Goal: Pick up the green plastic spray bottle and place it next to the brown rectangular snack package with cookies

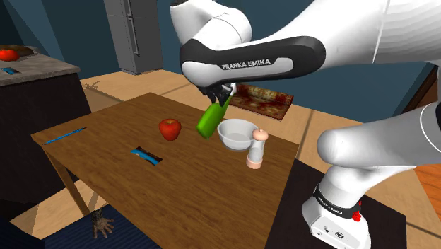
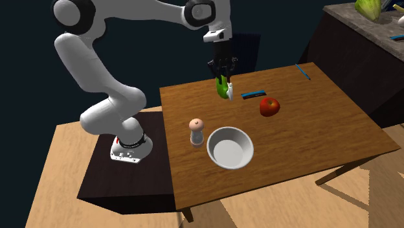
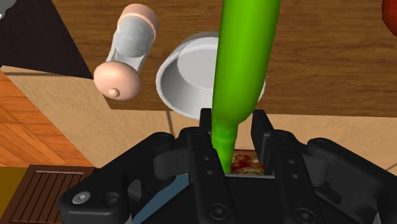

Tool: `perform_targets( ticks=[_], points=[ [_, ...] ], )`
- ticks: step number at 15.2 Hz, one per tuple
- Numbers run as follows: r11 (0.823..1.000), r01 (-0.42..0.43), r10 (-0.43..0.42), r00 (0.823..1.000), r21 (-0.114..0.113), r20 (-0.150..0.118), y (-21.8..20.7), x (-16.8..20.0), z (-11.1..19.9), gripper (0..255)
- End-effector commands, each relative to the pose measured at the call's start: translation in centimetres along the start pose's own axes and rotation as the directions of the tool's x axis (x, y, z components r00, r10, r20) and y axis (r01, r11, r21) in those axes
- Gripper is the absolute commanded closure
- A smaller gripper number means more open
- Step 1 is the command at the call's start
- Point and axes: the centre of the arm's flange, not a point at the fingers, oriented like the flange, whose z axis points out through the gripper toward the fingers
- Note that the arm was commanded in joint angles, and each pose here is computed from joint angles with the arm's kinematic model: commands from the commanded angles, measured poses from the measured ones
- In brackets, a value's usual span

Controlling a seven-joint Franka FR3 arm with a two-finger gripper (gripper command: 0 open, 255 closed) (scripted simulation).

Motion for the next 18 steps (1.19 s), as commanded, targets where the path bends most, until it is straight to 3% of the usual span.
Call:
perform_targets(
  ticks=[1, 18],
  points=[
    [1.0, -0.001, 0.001, 1.0, 0.001, 0.001, -1.6, -2.1, -0.3, 255],
    [1.0, -0.001, 0.001, 1.0, 0.001, 0.001, -15.0, -20.1, 0.9, 255]
  ],
)
